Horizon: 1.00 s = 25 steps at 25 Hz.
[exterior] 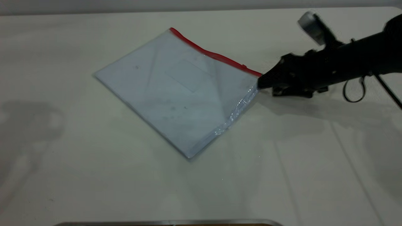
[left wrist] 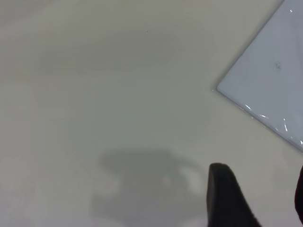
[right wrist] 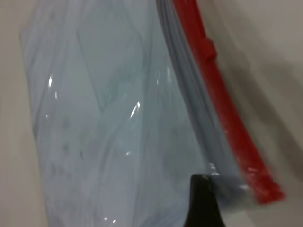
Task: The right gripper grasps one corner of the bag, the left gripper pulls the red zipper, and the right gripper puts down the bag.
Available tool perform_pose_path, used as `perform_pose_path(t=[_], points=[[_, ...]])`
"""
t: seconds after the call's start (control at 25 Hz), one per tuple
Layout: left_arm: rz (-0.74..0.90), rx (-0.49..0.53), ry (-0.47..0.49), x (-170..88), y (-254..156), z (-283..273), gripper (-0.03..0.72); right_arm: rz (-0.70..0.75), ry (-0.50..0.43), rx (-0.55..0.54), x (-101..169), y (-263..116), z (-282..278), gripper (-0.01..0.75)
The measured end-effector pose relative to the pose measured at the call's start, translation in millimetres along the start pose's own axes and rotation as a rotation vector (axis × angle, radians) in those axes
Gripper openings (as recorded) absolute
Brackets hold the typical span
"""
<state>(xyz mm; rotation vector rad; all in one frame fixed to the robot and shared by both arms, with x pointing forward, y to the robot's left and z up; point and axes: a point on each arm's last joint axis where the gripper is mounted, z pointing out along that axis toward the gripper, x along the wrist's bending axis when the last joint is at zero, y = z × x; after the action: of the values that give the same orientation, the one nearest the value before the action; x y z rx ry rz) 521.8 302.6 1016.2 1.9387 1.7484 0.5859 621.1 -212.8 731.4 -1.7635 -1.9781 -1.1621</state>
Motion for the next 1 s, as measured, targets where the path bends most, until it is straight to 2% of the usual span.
perform_pose_path(t=[0.24, 0.36, 0.4, 0.44, 0.52, 0.56, 0.6, 0.72, 0.8, 0.92, 1.0], points=[[0.0, 0.0, 0.0, 0, 0, 0, 0.417, -0.039, 0.043, 0.012, 16, 4, 20, 0.554], [0.0, 0.0, 0.0, 0, 0, 0, 0.417, -0.068, 0.052, 0.019, 25, 6, 28, 0.493], [0.0, 0.0, 0.0, 0, 0, 0, 0.417, -0.077, 0.058, 0.023, 28, 6, 30, 0.437], [0.0, 0.0, 0.0, 0, 0, 0, 0.417, -0.082, 0.068, 0.026, 30, 5, 32, 0.35], [0.0, 0.0, 0.0, 0, 0, 0, 0.417, -0.085, 0.122, 0.034, 37, 4, 33, 0.14], [0.0, 0.001, 0.0, 0, 0, 0, 0.417, -0.077, 0.153, 0.04, 40, 3, 34, 0.067], [0.0, 0.004, -0.001, 0, 0, 0, 0.417, -0.068, 0.188, 0.047, 45, 2, 34, 0.04], [-0.008, 0.008, -0.006, -1, -1, 0, 0.417, -0.089, 0.314, 0.128, 63, -6, 35, 0.035], [-0.011, 0.012, -0.008, -1, -1, 1, 0.417, -0.178, 0.359, 0.289, 76, -18, 32, 0.035], [-0.015, 0.033, -0.012, -1, -3, 8, 0.417, -0.292, 0.292, 0.508, 74, -24, 15, 0.035], [-0.029, 0.057, -0.019, -1, -5, 17, 0.417, -0.32, 0.171, 0.526, 62, -12, -1, 0.035]])
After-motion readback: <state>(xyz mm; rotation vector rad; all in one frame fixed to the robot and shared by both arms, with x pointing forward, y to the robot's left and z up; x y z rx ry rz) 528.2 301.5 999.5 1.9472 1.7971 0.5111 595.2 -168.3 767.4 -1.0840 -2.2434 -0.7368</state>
